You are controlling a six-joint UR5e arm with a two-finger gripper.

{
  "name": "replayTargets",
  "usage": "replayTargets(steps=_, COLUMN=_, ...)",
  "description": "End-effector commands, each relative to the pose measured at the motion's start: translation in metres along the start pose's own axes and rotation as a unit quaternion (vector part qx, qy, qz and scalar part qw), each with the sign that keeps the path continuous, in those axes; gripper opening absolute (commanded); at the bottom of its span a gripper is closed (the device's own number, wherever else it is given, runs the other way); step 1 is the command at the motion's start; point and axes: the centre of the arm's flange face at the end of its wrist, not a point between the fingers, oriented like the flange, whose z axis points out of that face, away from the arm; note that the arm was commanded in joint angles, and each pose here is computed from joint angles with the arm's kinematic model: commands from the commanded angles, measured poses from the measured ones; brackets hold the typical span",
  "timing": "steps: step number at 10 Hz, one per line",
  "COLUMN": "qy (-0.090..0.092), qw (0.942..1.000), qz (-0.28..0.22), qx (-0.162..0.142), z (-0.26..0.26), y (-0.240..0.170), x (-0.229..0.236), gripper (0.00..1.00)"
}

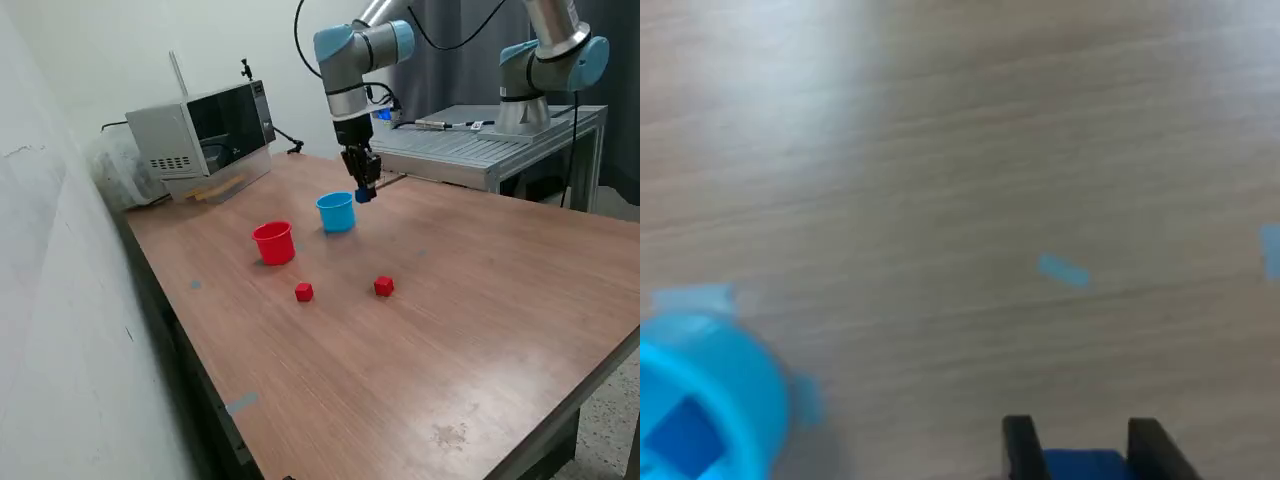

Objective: Place red objects in the red bin, and blue objects in the blue bin.

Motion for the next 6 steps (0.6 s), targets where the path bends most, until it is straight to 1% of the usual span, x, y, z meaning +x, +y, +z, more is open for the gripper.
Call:
replayTargets(steps=1, qy=-0.003, qw=0.9996, qz=0.028, qx=-0.002, z=-0.023, y=0.021, x=-0.056, gripper=0.00)
replayTargets(steps=2, qy=-0.015, qw=0.9993, qz=0.031, qx=0.017, z=-0.026, y=0.025, x=-0.085, gripper=0.00)
replayTargets(steps=3, qy=-0.028, qw=0.9988, qz=0.032, qx=0.025, z=-0.024, y=0.026, x=-0.107, gripper=0.00)
replayTargets(steps=4, qy=-0.027, qw=0.9985, qz=0.038, qx=0.029, z=-0.021, y=0.025, x=-0.121, gripper=0.00)
replayTargets(steps=5, qy=-0.027, qw=0.9983, qz=0.041, qx=0.031, z=-0.020, y=0.025, x=-0.125, gripper=0.00)
replayTargets(steps=6, qy=-0.036, qw=0.9979, qz=0.041, qx=0.036, z=-0.020, y=0.023, x=-0.127, gripper=0.00)
